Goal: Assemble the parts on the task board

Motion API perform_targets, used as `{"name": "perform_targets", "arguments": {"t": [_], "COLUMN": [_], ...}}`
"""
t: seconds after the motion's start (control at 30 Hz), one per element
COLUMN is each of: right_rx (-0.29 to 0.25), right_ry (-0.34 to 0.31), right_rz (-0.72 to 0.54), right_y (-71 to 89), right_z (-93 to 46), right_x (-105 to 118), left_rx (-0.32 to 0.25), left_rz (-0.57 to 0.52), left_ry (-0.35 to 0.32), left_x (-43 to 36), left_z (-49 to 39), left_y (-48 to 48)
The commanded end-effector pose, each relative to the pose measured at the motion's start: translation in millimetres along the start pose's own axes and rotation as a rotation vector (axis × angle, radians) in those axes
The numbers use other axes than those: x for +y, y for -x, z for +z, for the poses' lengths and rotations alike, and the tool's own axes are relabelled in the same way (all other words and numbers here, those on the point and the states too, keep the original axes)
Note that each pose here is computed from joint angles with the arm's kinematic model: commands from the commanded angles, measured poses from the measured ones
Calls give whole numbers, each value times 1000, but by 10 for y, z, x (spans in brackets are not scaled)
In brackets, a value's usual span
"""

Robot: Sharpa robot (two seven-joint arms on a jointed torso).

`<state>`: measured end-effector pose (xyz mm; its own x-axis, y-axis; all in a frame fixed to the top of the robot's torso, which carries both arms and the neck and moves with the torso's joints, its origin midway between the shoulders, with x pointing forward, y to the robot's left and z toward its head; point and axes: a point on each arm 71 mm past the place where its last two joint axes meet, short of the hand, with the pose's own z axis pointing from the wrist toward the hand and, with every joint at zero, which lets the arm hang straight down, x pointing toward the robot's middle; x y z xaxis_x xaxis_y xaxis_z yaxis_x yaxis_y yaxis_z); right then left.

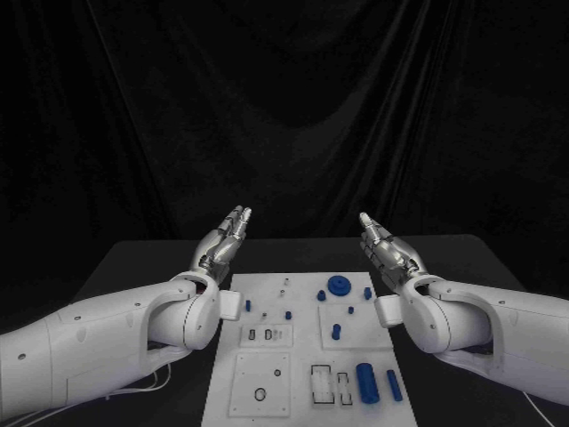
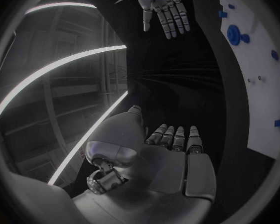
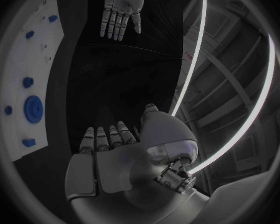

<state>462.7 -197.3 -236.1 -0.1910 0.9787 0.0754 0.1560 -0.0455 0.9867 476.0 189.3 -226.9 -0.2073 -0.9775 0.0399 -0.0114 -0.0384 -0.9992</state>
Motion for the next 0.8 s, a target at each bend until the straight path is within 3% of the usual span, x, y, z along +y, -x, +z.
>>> {"name": "perform_targets", "arguments": {"t": [0.03,0.3,0.53,0.57,0.8], "right_rx": [137,182,182,219,207], "right_ry": [-120,-160,-160,-112,-78], "right_rz": [137,166,166,101,39], "right_y": [-64,-56,-56,120,177], "right_z": [-1,-12,-12,-49,-53], "right_x": [-45,-61,-61,17,46], "left_rx": [188,320,356,394,330], "left_rz": [-130,-194,-213,-247,-203], "left_ry": [-61,-82,-87,-111,-102], "left_x": [-92,-144,-161,-204,-194], "left_z": [44,89,100,86,87], "left_y": [-103,-121,-123,-41,22]}}
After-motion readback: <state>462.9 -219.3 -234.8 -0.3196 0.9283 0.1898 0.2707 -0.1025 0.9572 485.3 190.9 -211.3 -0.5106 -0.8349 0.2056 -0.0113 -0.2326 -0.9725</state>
